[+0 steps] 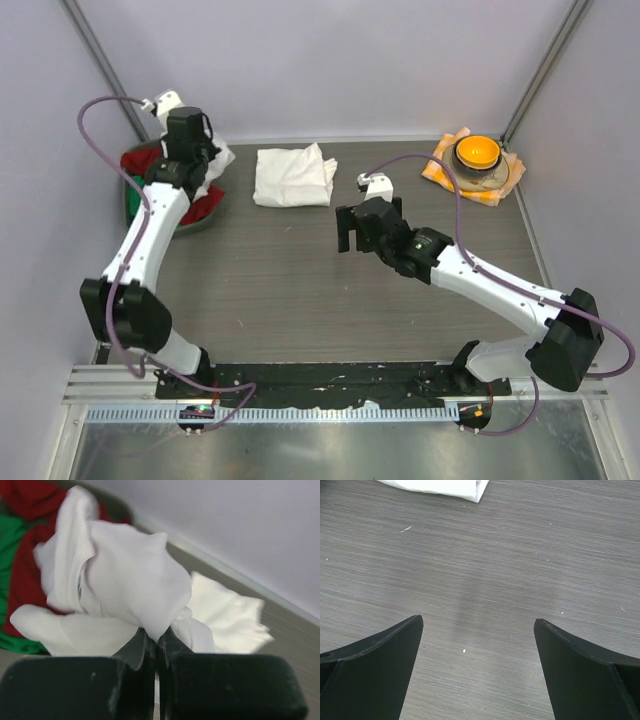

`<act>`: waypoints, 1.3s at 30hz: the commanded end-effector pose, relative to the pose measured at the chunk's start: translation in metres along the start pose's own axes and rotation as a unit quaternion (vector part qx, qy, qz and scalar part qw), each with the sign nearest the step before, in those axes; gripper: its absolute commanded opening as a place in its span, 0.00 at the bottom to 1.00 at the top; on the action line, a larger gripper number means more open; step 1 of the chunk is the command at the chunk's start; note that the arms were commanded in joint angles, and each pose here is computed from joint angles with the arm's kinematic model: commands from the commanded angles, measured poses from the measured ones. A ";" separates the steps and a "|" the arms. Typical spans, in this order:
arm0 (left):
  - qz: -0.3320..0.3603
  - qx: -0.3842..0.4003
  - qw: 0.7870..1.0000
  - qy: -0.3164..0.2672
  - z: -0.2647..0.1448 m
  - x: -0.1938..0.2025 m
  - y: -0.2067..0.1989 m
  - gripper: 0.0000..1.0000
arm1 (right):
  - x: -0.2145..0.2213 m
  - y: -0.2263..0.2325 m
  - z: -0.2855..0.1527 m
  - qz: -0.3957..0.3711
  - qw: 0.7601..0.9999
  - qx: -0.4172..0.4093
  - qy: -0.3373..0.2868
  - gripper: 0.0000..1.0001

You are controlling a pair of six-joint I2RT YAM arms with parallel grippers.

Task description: Fold and stack the t-shirts

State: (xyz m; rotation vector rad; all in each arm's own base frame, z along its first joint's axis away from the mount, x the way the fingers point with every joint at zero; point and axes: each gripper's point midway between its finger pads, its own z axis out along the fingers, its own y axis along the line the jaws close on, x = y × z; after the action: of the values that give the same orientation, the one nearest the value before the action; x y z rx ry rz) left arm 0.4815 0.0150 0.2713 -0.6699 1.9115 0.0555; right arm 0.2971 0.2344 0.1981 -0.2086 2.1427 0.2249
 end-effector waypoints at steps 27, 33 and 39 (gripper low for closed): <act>0.180 0.137 0.970 0.094 -0.225 0.243 -0.064 1.00 | 0.002 -0.012 -0.021 0.021 0.999 0.014 0.021 1.00; 0.162 0.064 0.977 0.125 -0.198 0.229 -0.015 1.00 | 0.058 0.042 -0.014 -0.008 0.991 -0.083 0.105 1.00; 0.148 0.019 0.973 0.174 -0.165 0.266 0.016 1.00 | 0.104 0.072 -0.012 -0.035 0.981 -0.105 0.157 0.99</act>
State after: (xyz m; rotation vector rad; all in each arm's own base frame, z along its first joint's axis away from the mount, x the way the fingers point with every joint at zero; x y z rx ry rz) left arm 0.2666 -0.1487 0.1402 -0.3373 2.2732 0.0620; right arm 0.2316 0.2694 0.1292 -0.4322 2.4039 0.2914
